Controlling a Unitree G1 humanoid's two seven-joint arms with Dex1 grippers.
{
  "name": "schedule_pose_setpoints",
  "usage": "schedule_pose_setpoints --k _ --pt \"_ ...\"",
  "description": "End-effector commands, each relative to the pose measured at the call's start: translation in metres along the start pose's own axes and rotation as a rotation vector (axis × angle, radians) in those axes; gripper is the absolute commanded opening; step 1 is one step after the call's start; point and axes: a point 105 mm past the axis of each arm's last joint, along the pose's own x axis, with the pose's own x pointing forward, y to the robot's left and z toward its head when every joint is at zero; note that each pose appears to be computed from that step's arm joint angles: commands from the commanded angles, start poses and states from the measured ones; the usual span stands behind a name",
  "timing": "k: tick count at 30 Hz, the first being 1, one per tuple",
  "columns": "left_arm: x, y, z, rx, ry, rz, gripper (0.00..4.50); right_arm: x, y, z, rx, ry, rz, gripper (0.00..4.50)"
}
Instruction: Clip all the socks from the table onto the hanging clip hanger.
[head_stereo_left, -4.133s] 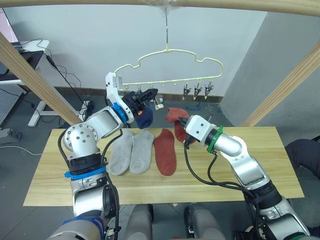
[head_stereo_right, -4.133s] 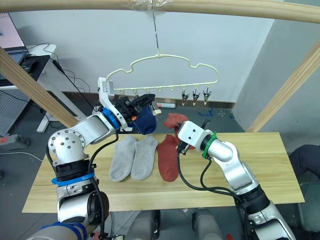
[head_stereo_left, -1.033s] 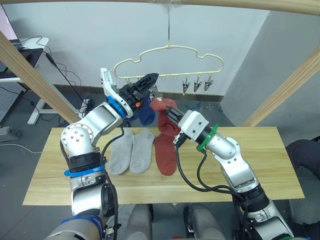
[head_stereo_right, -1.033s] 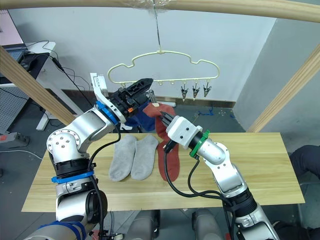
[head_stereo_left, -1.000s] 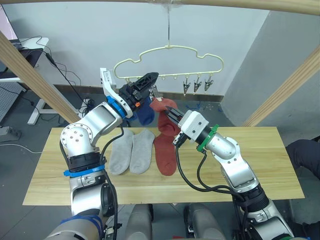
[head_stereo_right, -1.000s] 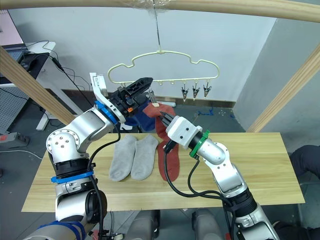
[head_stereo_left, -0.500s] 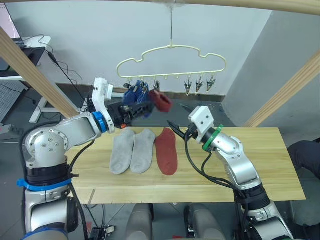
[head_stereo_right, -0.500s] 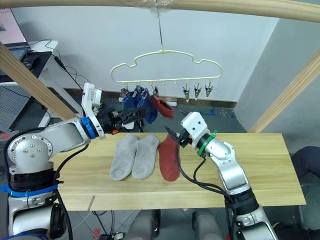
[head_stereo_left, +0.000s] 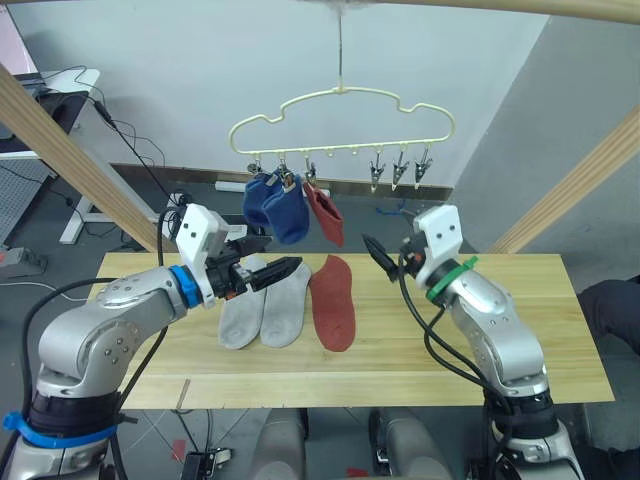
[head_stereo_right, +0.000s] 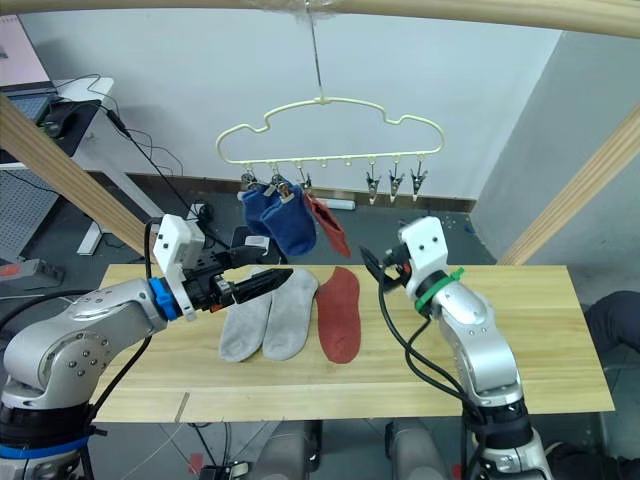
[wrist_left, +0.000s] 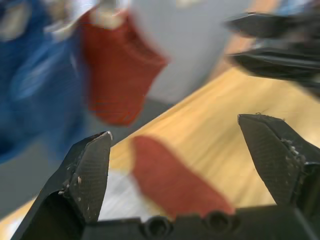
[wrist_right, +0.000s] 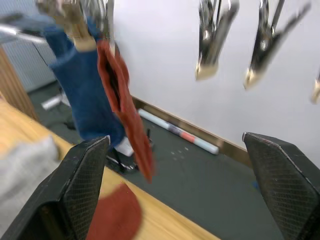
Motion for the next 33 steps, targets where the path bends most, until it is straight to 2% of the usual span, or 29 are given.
schedule_pose_setpoints --k 1,4,7,12,23,33 --pt "-0.003 -0.010 0.012 0.166 -0.088 -0.053 4.50 0.010 -0.005 0.021 0.008 -0.065 -0.056 4.47" --pt "-0.002 -0.022 0.037 0.183 -0.231 -0.108 4.50 0.019 -0.003 0.031 0.018 -0.100 -0.049 4.47" --pt "-0.004 -0.032 0.042 0.247 -0.263 -0.152 4.50 0.024 -0.003 0.037 0.018 -0.118 -0.049 4.47" --pt "-0.010 -0.031 0.056 0.282 -0.341 -0.123 4.50 0.030 -0.003 0.042 0.031 -0.133 -0.057 4.47" --pt "-0.013 -0.026 0.053 0.292 -0.354 -0.051 4.50 0.039 0.006 0.050 0.057 -0.163 -0.037 4.47" --pt "-0.014 -0.027 0.050 0.291 -0.345 -0.047 4.50 0.047 0.014 0.056 0.080 -0.184 -0.007 4.47"
